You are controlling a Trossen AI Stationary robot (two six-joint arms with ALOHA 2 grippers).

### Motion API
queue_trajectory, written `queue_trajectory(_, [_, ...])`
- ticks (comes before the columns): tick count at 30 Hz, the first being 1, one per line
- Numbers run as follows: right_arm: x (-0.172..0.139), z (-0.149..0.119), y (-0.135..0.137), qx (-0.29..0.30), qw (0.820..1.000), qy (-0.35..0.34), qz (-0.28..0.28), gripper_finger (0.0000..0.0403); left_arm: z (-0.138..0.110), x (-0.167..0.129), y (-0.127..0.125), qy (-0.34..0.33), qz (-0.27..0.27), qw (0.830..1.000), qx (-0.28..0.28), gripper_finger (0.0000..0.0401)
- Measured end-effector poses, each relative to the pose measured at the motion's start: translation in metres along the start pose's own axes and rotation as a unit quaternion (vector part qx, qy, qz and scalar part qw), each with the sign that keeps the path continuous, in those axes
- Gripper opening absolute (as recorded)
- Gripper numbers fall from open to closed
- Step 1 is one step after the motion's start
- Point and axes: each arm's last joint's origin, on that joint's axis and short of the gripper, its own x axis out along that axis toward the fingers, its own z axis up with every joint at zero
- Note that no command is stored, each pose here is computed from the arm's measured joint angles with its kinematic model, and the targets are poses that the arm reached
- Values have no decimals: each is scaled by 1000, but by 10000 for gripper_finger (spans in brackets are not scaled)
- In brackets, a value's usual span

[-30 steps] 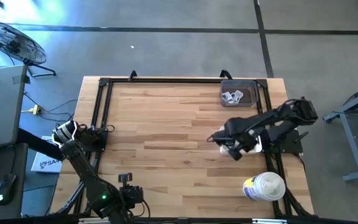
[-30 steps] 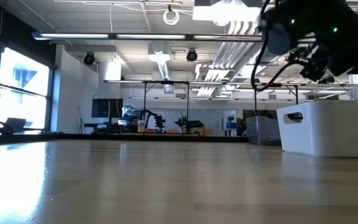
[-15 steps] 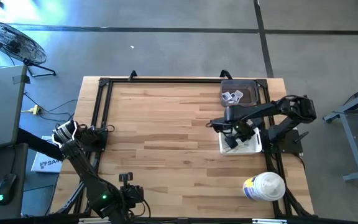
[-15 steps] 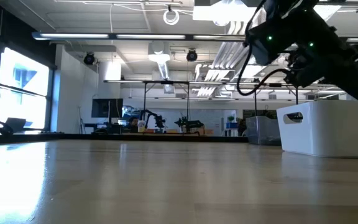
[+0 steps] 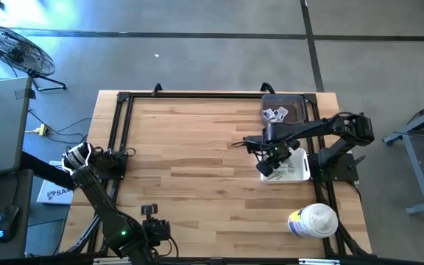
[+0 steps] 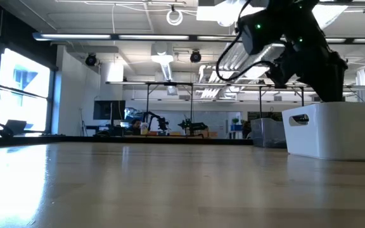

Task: Pick & Place First Aid Supplies
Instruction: Return to Home Position

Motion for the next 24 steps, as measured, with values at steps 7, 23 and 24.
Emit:
queue_trajectory(7, [-37,-4,-1,-21,999,-33,-35,139,-1,0,2,6,12,1000,24,69])
queue_trajectory(23, [-103,-45,27,-130,924,-357,-43,138,-2,0,10,-16,67,996,60,69])
queue_trajectory(24, [-102,-48,30,-129,924,-359,-40,138,-2,0,9,-14,63,996,59,69])
